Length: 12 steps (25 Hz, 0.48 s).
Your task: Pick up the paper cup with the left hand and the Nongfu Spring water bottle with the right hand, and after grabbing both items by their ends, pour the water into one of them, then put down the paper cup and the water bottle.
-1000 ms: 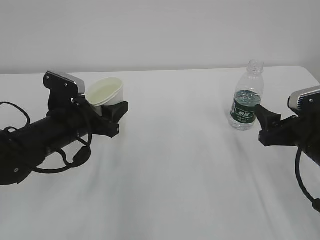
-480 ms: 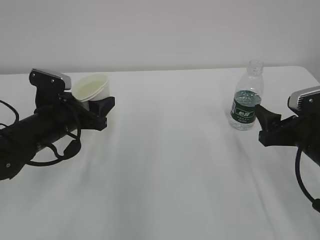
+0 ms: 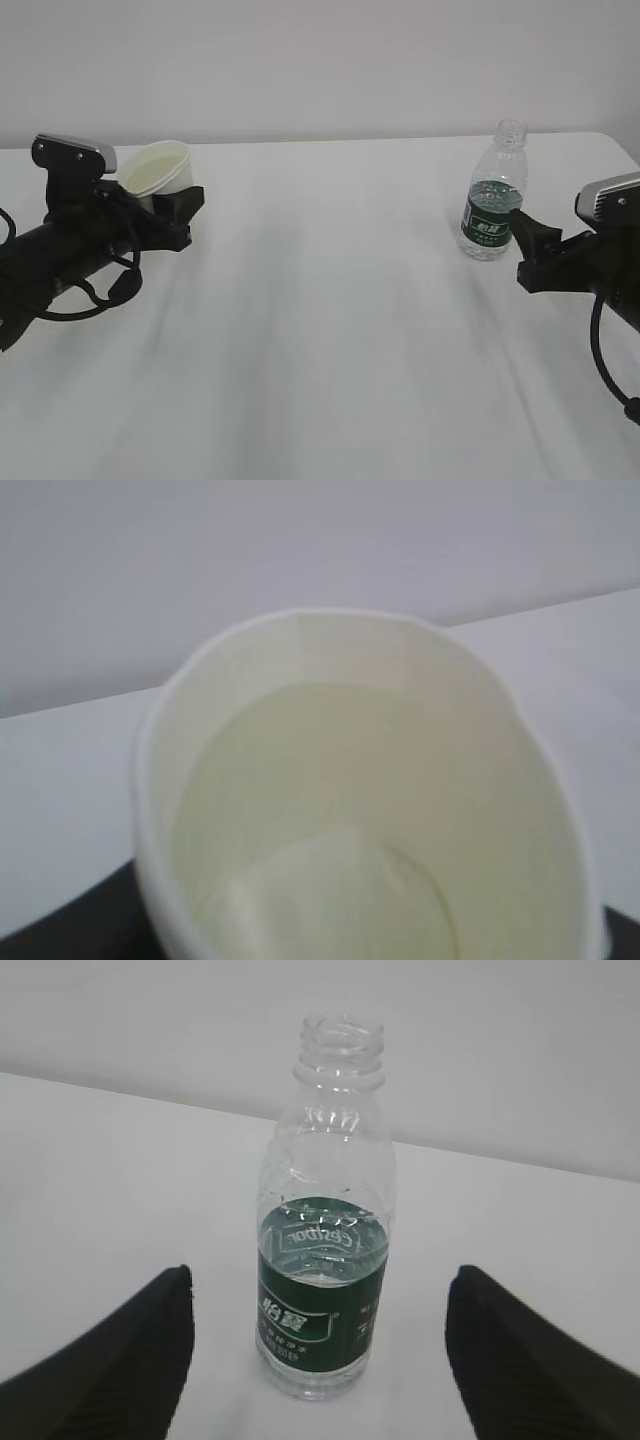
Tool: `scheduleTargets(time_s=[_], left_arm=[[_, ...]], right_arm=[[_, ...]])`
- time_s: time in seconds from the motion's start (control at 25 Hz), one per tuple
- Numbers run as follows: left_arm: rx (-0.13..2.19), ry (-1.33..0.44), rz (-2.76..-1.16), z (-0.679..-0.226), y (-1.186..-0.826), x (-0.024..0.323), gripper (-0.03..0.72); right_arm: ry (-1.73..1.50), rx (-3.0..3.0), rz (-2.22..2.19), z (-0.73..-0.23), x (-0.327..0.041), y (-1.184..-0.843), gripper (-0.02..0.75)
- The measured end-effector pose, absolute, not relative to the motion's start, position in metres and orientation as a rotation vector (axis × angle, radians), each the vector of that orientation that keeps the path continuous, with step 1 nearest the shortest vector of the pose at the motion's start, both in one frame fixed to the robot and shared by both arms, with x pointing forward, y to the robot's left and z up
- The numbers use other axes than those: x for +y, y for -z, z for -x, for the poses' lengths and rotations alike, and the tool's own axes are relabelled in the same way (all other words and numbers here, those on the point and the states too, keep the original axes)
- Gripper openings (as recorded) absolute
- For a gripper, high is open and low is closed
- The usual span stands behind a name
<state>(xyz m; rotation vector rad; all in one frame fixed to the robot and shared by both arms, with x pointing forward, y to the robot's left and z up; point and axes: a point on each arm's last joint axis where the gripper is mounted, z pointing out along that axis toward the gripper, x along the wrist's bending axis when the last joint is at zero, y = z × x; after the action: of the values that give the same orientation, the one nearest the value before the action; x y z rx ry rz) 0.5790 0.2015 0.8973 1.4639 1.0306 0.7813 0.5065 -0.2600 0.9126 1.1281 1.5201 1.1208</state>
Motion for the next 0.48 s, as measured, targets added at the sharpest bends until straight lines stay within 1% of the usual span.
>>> scheduleTargets(time_s=[0.48], left_arm=[[1.085, -0.83, -1.435, -0.585, -0.897, 0.225, 0.455]], right_arm=[[-1.125, 1.525, -1.123, -0.506, -0.259, -0.913, 0.594]])
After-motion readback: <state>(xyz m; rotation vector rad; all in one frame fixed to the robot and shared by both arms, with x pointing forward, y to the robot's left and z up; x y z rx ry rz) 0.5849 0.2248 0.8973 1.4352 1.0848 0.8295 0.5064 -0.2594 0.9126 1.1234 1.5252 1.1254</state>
